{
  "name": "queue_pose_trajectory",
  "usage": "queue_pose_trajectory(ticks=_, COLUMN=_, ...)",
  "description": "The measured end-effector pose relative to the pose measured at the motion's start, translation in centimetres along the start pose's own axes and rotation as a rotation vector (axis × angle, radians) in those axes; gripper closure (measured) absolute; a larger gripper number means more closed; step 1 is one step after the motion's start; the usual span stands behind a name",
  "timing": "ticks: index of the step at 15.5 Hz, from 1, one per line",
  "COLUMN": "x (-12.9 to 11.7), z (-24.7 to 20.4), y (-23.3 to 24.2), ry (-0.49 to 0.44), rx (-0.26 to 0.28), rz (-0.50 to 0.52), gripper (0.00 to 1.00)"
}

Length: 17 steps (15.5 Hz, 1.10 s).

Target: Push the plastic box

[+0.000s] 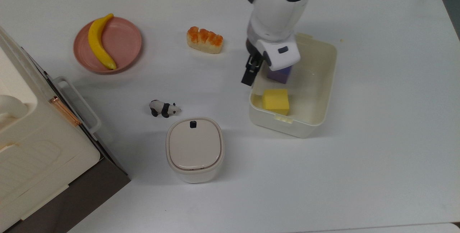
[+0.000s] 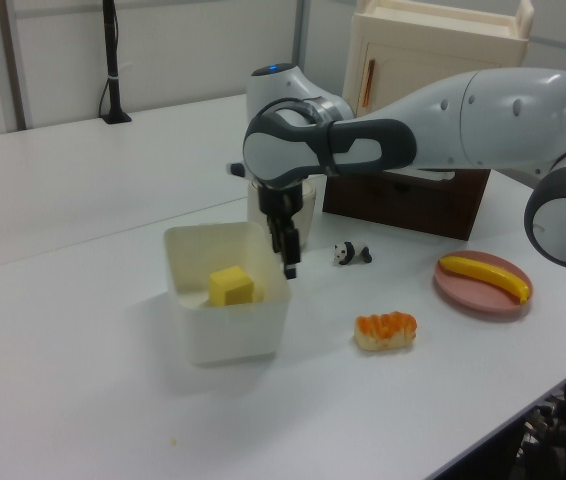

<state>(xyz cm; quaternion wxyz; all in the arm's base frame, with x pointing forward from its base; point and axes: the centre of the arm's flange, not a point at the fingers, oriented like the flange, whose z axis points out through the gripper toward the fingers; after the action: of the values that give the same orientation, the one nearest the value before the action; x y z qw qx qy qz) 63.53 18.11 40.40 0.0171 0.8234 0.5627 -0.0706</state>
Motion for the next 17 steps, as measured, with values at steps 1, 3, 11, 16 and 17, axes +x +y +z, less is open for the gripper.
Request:
queue_pose_trajectory(ticks=1, x=0.9, z=0.0, y=-0.5, ry=0.011, rx=-0.003, rz=0.032, gripper=0.0)
queue_pose_trajectory(ticks=3, x=2.9, z=0.2, y=-1.6, ry=0.041, rx=-0.009, rz=0.108, gripper=0.0)
queue_pose_trajectory(ticks=11, x=0.0, z=-2.6, y=-0.2, ry=0.075, rx=0.001, rz=0.256, gripper=0.0)
queue_pose_trajectory(ticks=16, x=-11.8, z=-7.9, y=3.1, ry=0.098, rx=0.048, rz=0.6, gripper=0.0)
queue_pose_trajectory(ticks=17, x=-13.9, z=-8.7, y=3.5, ry=0.106, rx=0.052, rz=0.684, gripper=0.0)
